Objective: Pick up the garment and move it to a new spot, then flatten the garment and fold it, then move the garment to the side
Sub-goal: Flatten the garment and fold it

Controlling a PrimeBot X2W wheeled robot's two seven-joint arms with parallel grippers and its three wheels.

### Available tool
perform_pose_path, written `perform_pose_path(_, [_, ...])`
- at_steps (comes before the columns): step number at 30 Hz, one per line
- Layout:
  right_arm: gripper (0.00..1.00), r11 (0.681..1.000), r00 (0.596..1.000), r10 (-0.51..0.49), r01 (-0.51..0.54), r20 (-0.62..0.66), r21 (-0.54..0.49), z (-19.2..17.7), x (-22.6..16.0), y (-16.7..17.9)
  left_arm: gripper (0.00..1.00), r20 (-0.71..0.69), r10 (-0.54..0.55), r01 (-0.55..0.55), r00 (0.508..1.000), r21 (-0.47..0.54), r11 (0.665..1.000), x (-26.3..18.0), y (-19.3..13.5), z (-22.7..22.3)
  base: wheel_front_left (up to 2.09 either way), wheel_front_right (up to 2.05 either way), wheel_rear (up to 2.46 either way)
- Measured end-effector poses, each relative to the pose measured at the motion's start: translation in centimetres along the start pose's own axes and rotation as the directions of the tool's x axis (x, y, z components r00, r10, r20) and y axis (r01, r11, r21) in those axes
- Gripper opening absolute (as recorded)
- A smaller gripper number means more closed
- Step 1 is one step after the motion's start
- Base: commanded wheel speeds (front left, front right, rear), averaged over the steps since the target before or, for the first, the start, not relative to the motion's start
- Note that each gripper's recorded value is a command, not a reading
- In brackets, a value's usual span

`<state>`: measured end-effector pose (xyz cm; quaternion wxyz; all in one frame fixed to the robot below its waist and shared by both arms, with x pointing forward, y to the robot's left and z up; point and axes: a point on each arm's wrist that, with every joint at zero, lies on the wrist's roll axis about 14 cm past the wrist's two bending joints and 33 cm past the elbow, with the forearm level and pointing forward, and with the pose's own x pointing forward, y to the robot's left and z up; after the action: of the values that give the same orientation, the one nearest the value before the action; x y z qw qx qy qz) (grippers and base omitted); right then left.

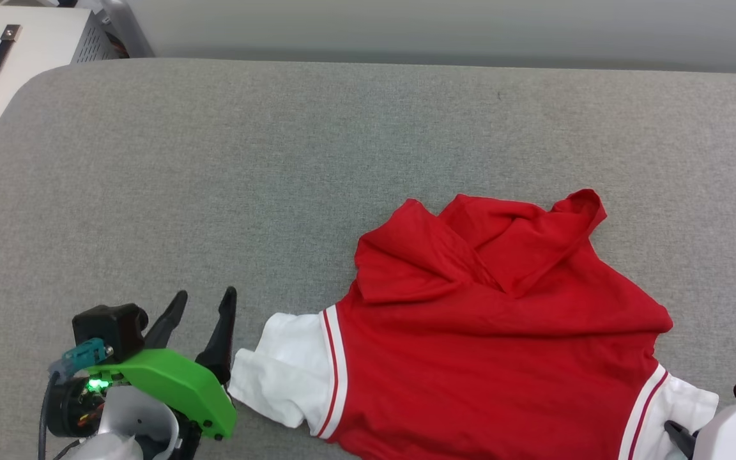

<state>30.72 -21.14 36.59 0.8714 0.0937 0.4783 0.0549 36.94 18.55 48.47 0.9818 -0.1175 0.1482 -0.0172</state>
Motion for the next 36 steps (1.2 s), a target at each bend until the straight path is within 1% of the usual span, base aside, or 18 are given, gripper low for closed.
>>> perform_pose_path(3, [0.00,1.000,1.000,0.004,-0.004,0.021,0.000,0.2,-0.4,0.3,1.00,-0.126,-0.071,0.071,0.989,-0.002,0.997,-0.7,-0.8,-1.2,0.00,0.00,0.00])
perform_pose_path(6, [0.00,1.000,1.000,0.010,-0.010,0.029,0.002,0.2,-0.5,0.7,1.00,-0.270,-0.120,0.123,0.955,-0.007,0.992,-1.3,-1.4,-3.4,0.00,0.00,0.00])
perform_pose_path(8, [0.00,1.000,0.999,0.014,-0.014,0.033,0.002,0.2,-0.6,0.9,1.00,-0.380,-0.132,0.143,0.916,0.002,0.990,-1.9,-1.3,-5.7,0.00,0.00,0.00])
perform_pose_path(12, [0.00,1.000,0.999,0.016,-0.017,0.031,0.006,0.1,-0.6,1.1,1.00,-0.534,-0.122,0.143,0.836,-0.001,0.990,-2.5,-0.6,-9.5,0.00,0.00,0.00])
perform_pose_path(16, [0.00,1.000,1.000,0.013,-0.013,0.026,0.016,-0.1,-0.5,1.0,1.00,-0.625,-0.108,0.139,0.773,0.001,0.990,-2.5,0.1,-12.0,0.00,0.00,0.00])
perform_pose_path(18, [0.00,1.000,1.000,0.009,-0.010,0.022,0.021,-0.3,-0.5,0.8,1.00,-0.653,-0.102,0.143,0.751,0.009,0.990,-2.0,0.4,-12.8,0.00,0.00,0.00])
perform_pose_path(23, [0.00,0.999,1.000,0.001,-0.002,0.018,0.032,-0.5,-0.4,0.5,1.00,-0.695,-0.093,0.155,0.713,0.027,0.988,-0.9,0.8,-14.1,0.00,0.00,0.00])
perform_pose_path(26, [0.00,0.999,1.000,-0.003,0.002,0.015,0.037,-0.6,-0.4,0.3,1.00,-0.737,-0.096,0.181,0.669,0.037,0.983,-0.8,0.7,-14.9,0.00,0.00,0.00])
perform_pose_path(27, [0.00,0.999,1.000,-0.003,0.003,0.017,0.038,-0.6,-0.4,0.3,0.73,-0.746,-0.097,0.187,0.659,0.038,0.982,-0.7,0.7,-15.1,0.00,0.00,0.00])
perform_pose_path(28, [0.00,0.999,1.000,-0.003,0.002,0.020,0.041,-0.5,-0.4,0.3,0.20,-0.755,-0.101,0.194,0.648,0.035,0.980,-0.7,0.5,-15.3,0.00,0.00,0.00])
perform_pose_path(29, [0.00,0.999,1.000,-0.003,0.002,0.022,0.042,-0.5,-0.4,0.3,0.02,-0.758,-0.107,0.201,0.643,0.032,0.979,-0.6,0.4,-15.4,0.00,0.00,0.00])
perform_pose_path(30, [0.00,0.999,1.000,-0.003,0.002,0.023,0.043,-0.4,-0.4,0.3,0.00,-0.759,-0.106,0.200,0.642,0.033,0.979,-0.5,0.4,-15.4,0.00,0.00,0.00])
perform_pose_path(32, [0.00,0.999,1.000,-0.004,0.003,0.027,0.043,-0.4,-0.5,0.2,0.00,-0.759,-0.099,0.192,0.643,0.035,0.981,-0.3,0.6,-15.5,0.00,0.00,0.00])
perform_pose_path(34, [0.00,0.999,0.999,-0.004,0.003,0.032,0.043,-0.2,-0.6,0.2,0.00,-0.753,-0.113,0.196,0.649,0.023,0.980,-0.3,0.1,-15.6,0.00,0.00,0.00])
perform_pose_path(36, [0.00,0.999,0.999,-0.006,0.004,0.044,0.042,0.0,-0.7,0.2,0.00,-0.738,-0.110,0.189,0.665,0.025,0.982,-0.3,0.1,-15.4,0.00,0.00,0.00])
